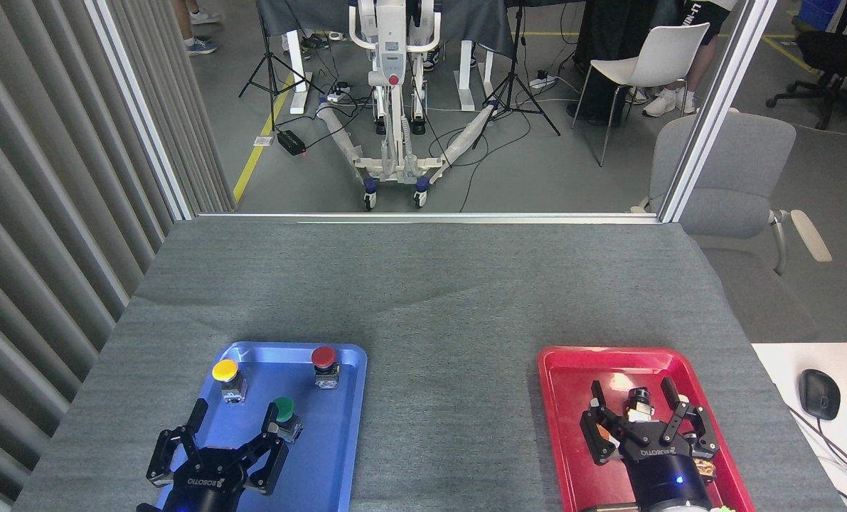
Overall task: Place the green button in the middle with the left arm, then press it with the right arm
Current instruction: 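Open the left gripper and lower it over the green button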
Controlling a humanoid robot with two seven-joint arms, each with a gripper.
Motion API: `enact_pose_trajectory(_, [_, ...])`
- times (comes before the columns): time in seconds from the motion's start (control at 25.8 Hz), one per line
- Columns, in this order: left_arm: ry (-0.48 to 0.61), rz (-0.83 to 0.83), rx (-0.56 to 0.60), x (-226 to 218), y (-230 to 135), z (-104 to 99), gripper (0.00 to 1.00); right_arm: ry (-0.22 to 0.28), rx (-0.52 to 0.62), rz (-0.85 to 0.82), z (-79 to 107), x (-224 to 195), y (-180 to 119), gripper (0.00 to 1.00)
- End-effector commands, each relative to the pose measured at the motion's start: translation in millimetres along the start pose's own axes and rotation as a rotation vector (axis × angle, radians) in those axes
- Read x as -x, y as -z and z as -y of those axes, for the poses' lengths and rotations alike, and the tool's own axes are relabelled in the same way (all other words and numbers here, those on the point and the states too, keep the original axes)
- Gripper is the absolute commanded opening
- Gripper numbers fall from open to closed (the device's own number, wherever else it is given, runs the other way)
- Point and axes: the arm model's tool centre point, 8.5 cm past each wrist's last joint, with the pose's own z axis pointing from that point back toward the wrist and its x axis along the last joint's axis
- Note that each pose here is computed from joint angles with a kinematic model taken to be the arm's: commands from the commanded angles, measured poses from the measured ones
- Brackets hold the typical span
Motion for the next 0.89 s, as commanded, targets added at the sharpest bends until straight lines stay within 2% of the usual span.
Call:
enact_pose_trajectory(0.0, [0.023,-0.007,-0.008,10.8,3.0,-3.4,1.00,0.016,0.004,-0.009,-1.9,-0.7,-1.3,1.00])
enact_pose_trajectory(0.04, [0.030,-0.008,-0.008,14.8,4.3,-4.7,1.00,0.026,0.009,-0.012,-1.3,0.4,-1.1,1.00])
enact_pose_trajectory(0.16, [0.032,-0.006,0.011,17.9,5.5,-5.7,1.00,0.107,0.029,-0.008,1.0,-1.7,-0.6,1.00])
enact_pose_trajectory(0.19, [0.034,0.002,0.010,17.7,4.2,-6.5,1.00,0.119,0.032,-0.008,1.3,-2.0,-0.6,1.00])
enact_pose_trajectory(0.85, [0.012,0.074,0.029,18.1,1.1,-0.4,1.00,0.142,0.042,-0.008,5.0,-6.1,0.0,1.00])
